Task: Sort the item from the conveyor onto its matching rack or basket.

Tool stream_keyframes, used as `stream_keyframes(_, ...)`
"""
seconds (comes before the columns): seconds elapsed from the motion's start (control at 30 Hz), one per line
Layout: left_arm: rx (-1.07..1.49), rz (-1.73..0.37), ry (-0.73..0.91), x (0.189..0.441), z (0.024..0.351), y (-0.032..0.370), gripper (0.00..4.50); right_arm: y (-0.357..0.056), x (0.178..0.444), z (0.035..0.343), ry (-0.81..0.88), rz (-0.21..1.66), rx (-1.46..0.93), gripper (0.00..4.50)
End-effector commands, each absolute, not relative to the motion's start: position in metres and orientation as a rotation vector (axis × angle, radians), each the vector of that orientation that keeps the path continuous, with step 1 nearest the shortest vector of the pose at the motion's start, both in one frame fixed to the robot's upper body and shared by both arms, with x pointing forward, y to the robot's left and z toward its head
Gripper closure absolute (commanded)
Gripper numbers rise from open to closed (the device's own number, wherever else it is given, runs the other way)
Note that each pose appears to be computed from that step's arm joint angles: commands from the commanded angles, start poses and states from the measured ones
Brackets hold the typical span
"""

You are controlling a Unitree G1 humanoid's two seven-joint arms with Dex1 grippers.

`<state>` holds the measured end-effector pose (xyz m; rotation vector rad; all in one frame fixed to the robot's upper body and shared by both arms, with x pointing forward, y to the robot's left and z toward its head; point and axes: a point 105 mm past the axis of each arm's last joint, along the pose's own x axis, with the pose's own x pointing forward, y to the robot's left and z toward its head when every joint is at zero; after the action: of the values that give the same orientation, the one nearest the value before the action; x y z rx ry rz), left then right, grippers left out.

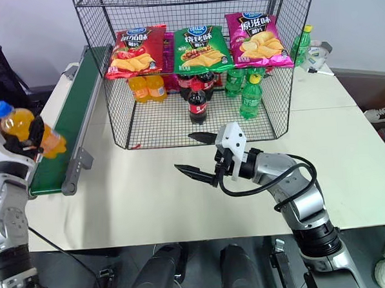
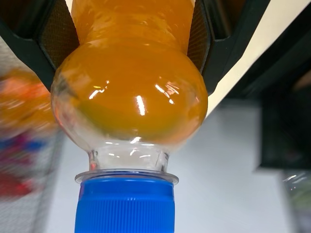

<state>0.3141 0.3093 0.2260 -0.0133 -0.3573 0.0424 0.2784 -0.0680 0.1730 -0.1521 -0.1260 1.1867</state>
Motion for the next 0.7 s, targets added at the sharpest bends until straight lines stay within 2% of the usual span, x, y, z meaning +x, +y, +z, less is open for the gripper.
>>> stream_keyframes(0.03,0.020,-0.208,-0.463,0.309,0.269,0.256,2.07,-0.080,0.282,0.192,-0.190,1.154,-0.190,0.00)
stream_keyframes(0.13,0.035,-0.362,-0.398,0.315,0.260,0.217,2.07,-0.091,0.286,0.195,-0.191,1.115,-0.215,0.00)
stream_keyframes(0.23,0.050,-0.396,-0.346,0.329,0.242,0.187,2.07,-0.100,0.289,0.196,-0.187,1.080,-0.233,0.00)
stream_keyframes(0.47,0.049,-0.277,-0.235,0.378,0.184,0.156,2.07,-0.114,0.297,0.200,-0.190,1.021,-0.268,0.00)
stream_keyframes(0.7,0.011,-0.121,-0.278,0.420,0.166,0.145,2.07,-0.115,0.295,0.201,-0.193,1.015,-0.275,0.00)
